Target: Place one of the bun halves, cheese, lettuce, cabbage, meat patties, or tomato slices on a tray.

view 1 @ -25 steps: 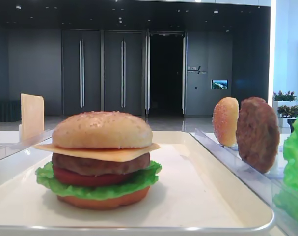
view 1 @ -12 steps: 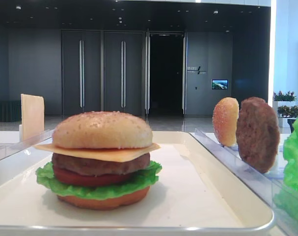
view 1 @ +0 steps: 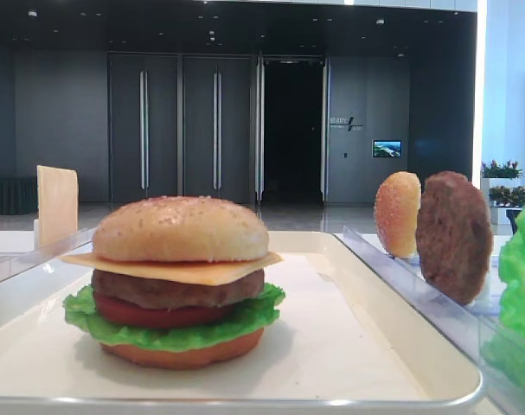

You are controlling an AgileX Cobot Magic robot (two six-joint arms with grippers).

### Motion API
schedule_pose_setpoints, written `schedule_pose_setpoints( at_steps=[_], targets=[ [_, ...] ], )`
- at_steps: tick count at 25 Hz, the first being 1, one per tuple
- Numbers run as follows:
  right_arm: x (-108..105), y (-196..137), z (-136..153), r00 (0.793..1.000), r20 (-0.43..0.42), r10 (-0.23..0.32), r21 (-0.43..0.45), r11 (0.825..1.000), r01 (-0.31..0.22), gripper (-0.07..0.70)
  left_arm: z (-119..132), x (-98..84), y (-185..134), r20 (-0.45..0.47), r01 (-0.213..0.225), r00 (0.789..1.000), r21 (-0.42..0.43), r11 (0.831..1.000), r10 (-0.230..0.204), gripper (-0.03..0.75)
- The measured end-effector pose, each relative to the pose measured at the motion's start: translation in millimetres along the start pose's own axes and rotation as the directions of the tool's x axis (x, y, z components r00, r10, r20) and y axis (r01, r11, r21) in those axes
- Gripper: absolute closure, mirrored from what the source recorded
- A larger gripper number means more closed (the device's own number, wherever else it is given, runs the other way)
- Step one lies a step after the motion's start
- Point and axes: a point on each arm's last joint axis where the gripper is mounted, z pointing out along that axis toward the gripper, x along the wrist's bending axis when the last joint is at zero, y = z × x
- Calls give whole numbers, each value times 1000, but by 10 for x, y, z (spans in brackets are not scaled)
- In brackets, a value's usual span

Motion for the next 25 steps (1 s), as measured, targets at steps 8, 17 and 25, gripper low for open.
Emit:
schedule_pose_setpoints(
  at_steps=[8,17,25],
  targets=[
    [-32,-426,-147,1000,-15,-4,-237,971,1,178,0,0,0,0,0,1000,0,1000,0,24],
    [-51,-617,-289,1000,-27,10,-396,918,-20,178,0,0,0,0,0,1000,0,1000,0,24],
    [-56,-639,-302,999,-23,37,-413,910,-44,178,0,0,0,0,0,1000,0,1000,0,24]
  ],
)
